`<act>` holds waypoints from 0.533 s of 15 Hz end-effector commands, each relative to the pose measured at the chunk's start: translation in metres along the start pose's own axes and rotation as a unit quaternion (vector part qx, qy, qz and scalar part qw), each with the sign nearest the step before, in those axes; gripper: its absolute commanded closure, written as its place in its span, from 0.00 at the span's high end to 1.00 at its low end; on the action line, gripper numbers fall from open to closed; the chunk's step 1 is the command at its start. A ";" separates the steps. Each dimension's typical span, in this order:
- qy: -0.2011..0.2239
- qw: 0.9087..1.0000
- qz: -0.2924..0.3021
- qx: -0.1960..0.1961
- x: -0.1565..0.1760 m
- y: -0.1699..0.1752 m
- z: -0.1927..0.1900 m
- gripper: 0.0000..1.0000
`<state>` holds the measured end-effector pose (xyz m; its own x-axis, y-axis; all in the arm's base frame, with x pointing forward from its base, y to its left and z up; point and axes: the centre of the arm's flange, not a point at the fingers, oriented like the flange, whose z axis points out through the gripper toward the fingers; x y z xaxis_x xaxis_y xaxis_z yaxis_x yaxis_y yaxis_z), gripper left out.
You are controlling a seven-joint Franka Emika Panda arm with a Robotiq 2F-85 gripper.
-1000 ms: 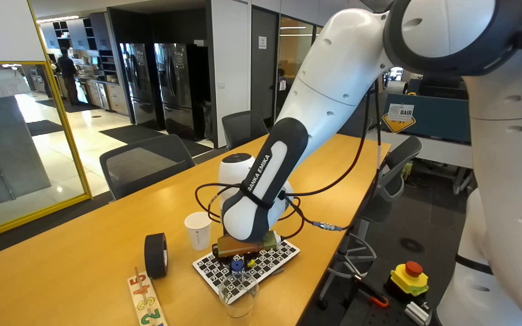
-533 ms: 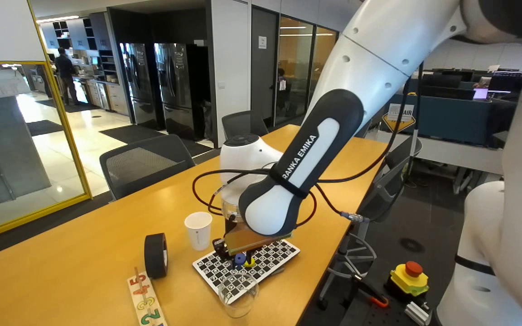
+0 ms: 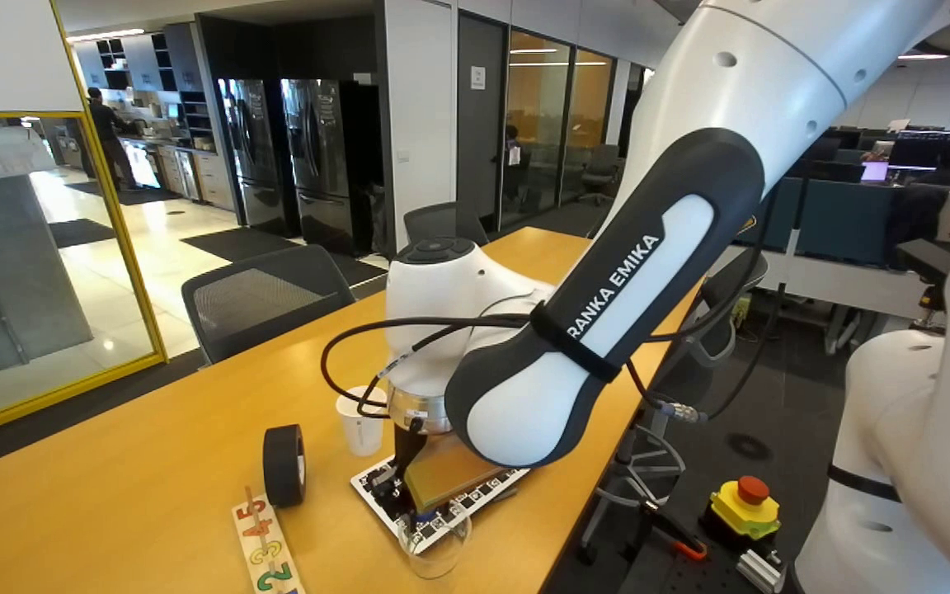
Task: Place the yellow rings inside the white cup, put the blue ring inside the clear cup
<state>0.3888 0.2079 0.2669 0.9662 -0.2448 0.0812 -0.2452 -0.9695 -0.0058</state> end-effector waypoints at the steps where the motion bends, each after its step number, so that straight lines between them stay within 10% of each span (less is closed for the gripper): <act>1: -0.025 0.999 -0.022 0.020 -0.012 0.000 -0.006 0.20; 8: -0.057 0.998 -0.012 0.020 0.001 0.013 0.006 0.20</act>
<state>0.3786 0.2066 0.2581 0.9773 -0.2114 -0.0138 -0.2119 -0.9761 -0.0481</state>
